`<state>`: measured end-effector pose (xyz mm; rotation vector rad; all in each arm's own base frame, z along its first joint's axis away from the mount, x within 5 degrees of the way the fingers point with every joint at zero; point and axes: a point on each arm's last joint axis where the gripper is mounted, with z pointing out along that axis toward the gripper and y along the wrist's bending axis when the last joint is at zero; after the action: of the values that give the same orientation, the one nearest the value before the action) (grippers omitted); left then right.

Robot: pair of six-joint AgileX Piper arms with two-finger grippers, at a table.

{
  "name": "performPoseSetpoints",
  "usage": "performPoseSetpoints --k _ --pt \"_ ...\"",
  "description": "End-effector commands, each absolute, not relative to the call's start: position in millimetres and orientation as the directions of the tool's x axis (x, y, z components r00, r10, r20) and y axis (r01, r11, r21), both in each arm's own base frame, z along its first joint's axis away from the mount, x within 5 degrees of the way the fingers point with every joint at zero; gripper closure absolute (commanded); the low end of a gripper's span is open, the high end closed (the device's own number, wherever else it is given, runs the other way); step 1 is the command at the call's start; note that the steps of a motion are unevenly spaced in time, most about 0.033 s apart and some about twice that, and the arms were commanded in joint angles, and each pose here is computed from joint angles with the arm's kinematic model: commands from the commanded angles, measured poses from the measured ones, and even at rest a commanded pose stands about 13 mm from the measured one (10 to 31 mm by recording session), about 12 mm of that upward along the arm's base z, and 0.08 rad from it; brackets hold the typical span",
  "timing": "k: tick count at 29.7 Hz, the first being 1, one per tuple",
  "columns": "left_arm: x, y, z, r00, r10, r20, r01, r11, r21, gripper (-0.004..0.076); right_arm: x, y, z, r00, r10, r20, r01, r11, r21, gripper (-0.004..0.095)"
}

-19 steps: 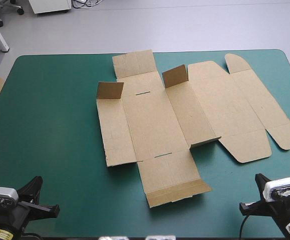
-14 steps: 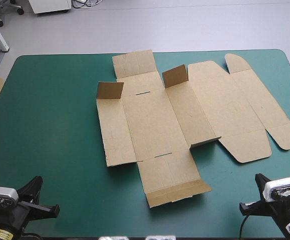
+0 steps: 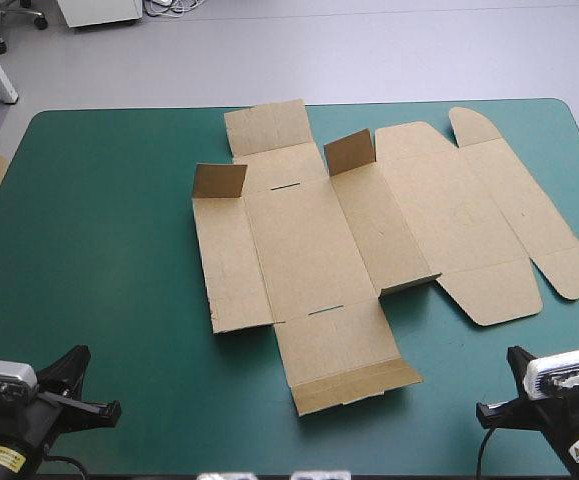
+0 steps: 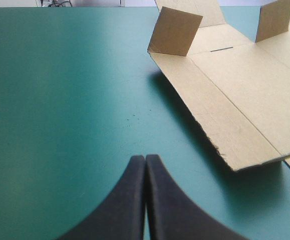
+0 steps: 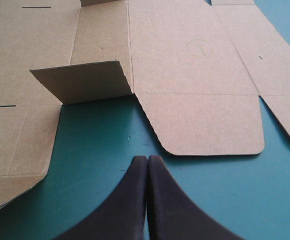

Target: Fold the box

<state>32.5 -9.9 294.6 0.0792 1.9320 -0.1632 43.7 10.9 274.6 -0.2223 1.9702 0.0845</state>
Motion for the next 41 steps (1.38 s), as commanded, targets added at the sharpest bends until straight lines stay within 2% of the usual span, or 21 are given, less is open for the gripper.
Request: performPoseSetpoints --k 1,7,13,16,21,25,28,31,37,41 --pt "49 -12 325 -0.321 -0.039 -0.946 0.144 0.986 -0.089 0.0733 54 12 298 -0.328 -0.097 -0.94 -0.182 0.983 -0.038 0.0924" --pt "91 -17 354 -0.411 -0.047 -0.91 0.143 0.983 -0.115 0.0733 80 14 324 -0.372 -0.111 -0.921 -0.186 0.982 -0.043 0.0917" --pt "130 -26 365 -0.484 -0.031 -0.875 0.192 0.971 -0.14 0.073 110 17 343 -0.405 -0.089 -0.91 -0.178 0.984 -0.017 0.0896" --pt "144 -30 368 -0.496 -0.017 -0.868 0.225 0.963 -0.148 0.0688 126 18 352 -0.412 -0.079 -0.908 -0.17 0.985 -0.009 0.0842" --pt "168 -38 369 -0.548 -0.066 -0.834 0.245 0.94 -0.236 0.0514 150 18 369 -0.42 -0.101 -0.902 -0.159 0.987 -0.036 0.0752" --pt "185 -43 366 -0.589 -0.116 -0.8 0.239 0.92 -0.309 0.0371 174 18 382 -0.438 -0.098 -0.893 -0.141 0.989 -0.04 0.0587" --pt "195 -46 362 -0.611 -0.122 -0.782 0.242 0.912 -0.332 0.0354 194 18 388 -0.456 -0.076 -0.887 -0.11 0.994 -0.029 0.0423" --pt "205 -49 356 -0.628 -0.133 -0.766 0.243 0.902 -0.356 0.0354 211 17 393 -0.48 -0.075 -0.874 -0.081 0.996 -0.041 0.0316" --pt "223 -53 340 -0.685 -0.159 -0.711 0.219 0.886 -0.41 0.0354 243 13 393 -0.556 -0.143 -0.818 -0.063 0.989 -0.13 0.03" --pt "235 -57 319 -0.777 -0.138 -0.614 0.195 0.875 -0.443 0.0321 252 16 397 -0.558 -0.115 -0.822 -0.066 0.993 -0.094 0.03"
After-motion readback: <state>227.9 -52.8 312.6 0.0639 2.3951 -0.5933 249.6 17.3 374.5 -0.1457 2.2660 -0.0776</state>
